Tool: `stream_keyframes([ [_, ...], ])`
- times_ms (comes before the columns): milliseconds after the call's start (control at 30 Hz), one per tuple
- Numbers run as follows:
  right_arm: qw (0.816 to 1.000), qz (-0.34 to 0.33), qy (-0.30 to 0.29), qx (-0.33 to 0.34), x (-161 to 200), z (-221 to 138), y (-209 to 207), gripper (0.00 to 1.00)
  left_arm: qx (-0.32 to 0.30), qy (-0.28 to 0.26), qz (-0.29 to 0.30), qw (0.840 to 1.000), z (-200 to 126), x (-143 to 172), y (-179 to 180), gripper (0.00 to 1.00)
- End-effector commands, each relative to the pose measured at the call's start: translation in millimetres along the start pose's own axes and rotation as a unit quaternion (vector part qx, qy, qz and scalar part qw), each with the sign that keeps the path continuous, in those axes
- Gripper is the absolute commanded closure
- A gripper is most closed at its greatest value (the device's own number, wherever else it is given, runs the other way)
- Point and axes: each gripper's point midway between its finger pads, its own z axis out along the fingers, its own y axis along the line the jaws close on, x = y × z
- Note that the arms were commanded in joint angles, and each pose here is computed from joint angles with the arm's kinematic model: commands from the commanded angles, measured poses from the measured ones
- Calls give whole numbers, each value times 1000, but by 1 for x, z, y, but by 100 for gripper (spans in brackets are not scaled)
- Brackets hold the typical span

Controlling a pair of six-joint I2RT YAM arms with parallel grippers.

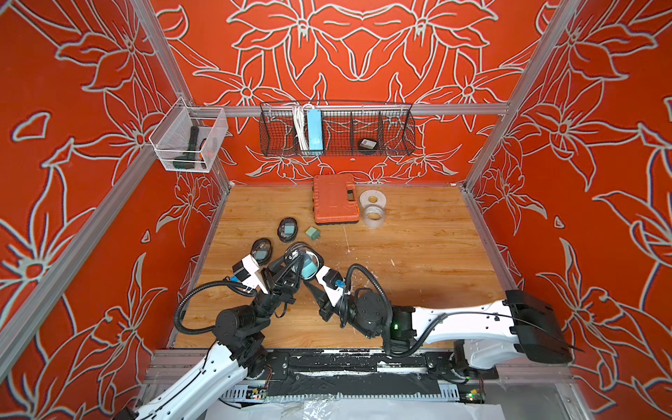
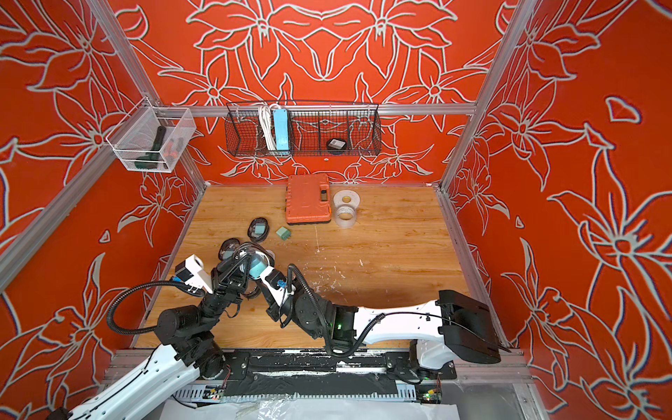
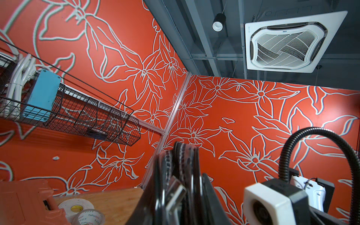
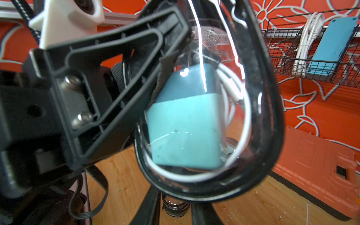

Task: Pack away charging kits
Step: Zip the zipper on the storage bag.

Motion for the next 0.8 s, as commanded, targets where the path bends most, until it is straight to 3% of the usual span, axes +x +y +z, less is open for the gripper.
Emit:
stream_keyframes([
  [0,1000,17,-17,17,-14,5,-2,77,14,-31,5,999,-2,-14,-8,100],
  [233,999,26,-22,13,-19,7,1,85,0,-31,0,1000,-3,-12,-2,100],
  [433,999,30,-14,36,-13,8,-6,100,-4,-35,-2,999,-5,-13,0,100],
  [767,995,1,3,96,6,-7,-44,100,-8,-32,-8,999,-4,-15,0,100],
])
